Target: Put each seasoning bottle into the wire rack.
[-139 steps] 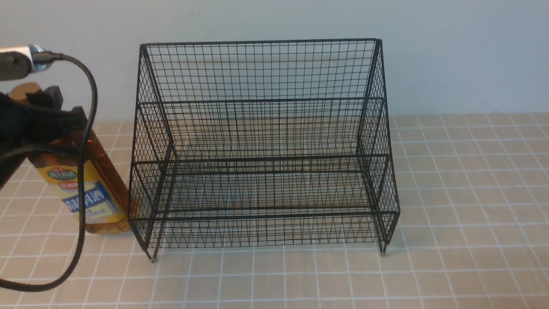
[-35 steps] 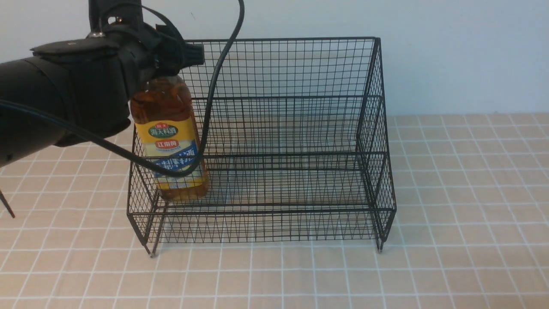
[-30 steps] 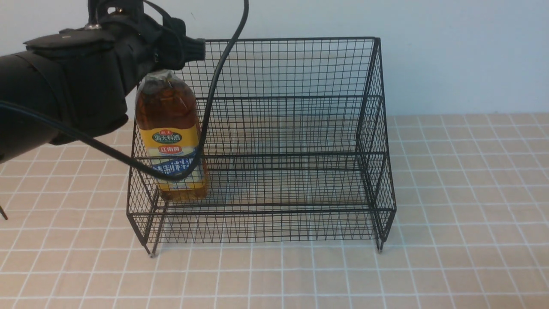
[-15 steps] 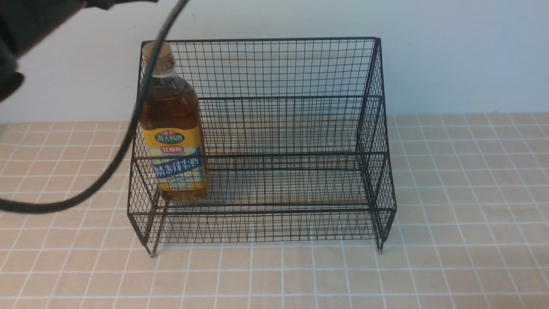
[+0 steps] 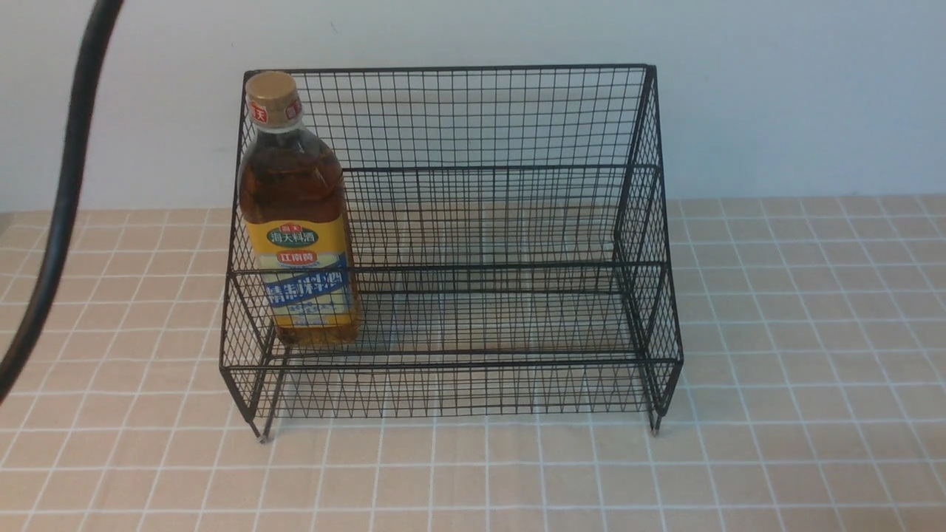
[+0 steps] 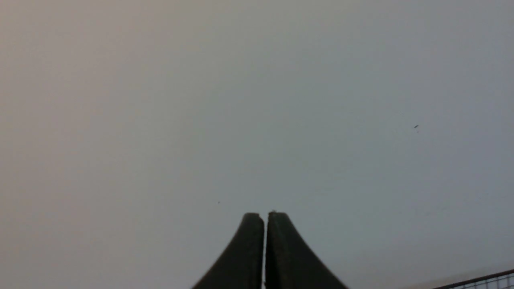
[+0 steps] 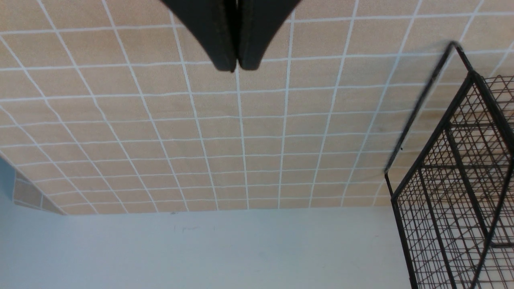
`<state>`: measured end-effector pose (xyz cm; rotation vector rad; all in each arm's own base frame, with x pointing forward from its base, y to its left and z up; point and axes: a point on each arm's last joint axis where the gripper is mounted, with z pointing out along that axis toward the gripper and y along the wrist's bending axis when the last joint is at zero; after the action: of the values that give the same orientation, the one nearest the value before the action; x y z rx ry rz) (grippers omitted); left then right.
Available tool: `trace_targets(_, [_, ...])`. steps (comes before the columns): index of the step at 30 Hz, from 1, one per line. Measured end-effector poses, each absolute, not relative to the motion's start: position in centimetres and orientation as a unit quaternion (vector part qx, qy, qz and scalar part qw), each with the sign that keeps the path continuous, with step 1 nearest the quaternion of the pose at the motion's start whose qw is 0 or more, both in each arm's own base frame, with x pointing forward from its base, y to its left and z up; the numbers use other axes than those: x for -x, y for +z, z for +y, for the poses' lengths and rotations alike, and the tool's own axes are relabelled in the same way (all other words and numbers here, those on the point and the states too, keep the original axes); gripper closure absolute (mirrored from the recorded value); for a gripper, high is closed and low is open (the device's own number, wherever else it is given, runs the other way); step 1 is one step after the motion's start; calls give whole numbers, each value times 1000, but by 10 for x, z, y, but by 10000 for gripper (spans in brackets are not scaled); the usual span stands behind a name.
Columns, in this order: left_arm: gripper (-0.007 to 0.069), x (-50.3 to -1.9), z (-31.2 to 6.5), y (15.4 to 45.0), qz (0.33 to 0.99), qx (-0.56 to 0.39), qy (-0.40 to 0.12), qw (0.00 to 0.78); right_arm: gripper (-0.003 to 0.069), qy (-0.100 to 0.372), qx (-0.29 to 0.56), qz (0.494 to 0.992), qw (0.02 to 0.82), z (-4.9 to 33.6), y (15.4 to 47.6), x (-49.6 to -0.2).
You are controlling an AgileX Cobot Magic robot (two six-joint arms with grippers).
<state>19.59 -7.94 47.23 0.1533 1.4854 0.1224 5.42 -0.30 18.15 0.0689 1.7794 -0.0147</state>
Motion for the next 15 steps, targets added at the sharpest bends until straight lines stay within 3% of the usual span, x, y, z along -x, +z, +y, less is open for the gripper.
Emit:
trace_targets(4, [632,-195,-75,468,687,-56,86,720,672,-6,-30,777,629,-3,182,-54])
trace_targets(8, [632,-193,-75,460,685,-48,65,724,672,-6,-30,777,629,-3,182,-54])
trace_targets(11, [632,-191,-81,456,670,-52,12,740,672,-6,-30,777,629,-3,182,-54])
trace_targets(15, [632,-187,-95,461,637,-53,-110,762,672,-6,-30,777,629,-3,182,-54])
